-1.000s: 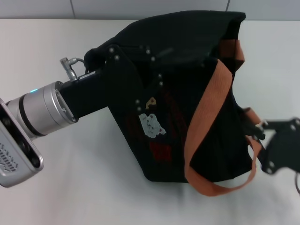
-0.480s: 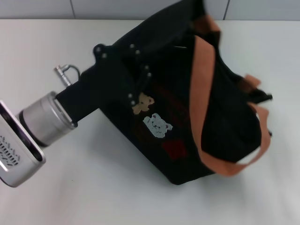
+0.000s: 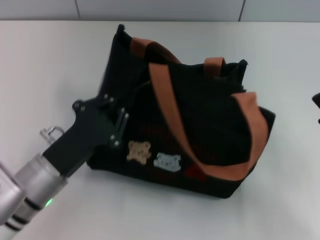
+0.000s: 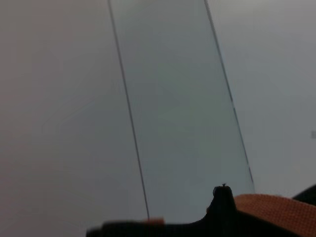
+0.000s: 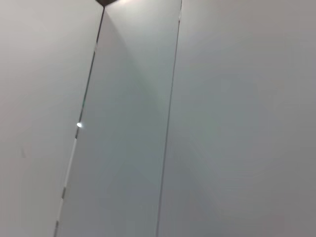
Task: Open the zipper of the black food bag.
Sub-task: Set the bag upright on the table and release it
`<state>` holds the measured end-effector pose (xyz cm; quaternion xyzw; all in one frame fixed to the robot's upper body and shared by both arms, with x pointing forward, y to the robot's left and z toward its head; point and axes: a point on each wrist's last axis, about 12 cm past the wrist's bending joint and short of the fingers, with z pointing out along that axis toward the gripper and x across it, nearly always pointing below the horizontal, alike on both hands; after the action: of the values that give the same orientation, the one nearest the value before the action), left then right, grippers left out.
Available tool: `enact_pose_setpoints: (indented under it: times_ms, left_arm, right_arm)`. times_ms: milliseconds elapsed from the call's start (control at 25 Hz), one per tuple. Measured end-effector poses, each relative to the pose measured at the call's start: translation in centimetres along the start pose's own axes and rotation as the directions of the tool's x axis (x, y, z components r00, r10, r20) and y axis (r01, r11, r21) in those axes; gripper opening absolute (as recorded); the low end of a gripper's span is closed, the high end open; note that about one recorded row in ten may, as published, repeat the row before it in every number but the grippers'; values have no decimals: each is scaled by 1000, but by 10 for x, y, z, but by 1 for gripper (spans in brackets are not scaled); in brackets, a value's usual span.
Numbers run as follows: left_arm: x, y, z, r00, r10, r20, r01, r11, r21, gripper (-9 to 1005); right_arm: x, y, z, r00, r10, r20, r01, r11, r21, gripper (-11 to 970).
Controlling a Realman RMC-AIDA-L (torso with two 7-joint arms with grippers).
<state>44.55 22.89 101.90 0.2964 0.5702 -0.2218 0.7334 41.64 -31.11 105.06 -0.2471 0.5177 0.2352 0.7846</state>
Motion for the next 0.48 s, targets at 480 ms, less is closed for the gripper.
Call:
enact_pose_setpoints:
  times_ms: [480]
  left_arm:
    - [-11,-9,-13,995,-40,96,35,998,50,160]
  right_arm:
    - [-2,8,9,996,78,49,-74,994,-76,712]
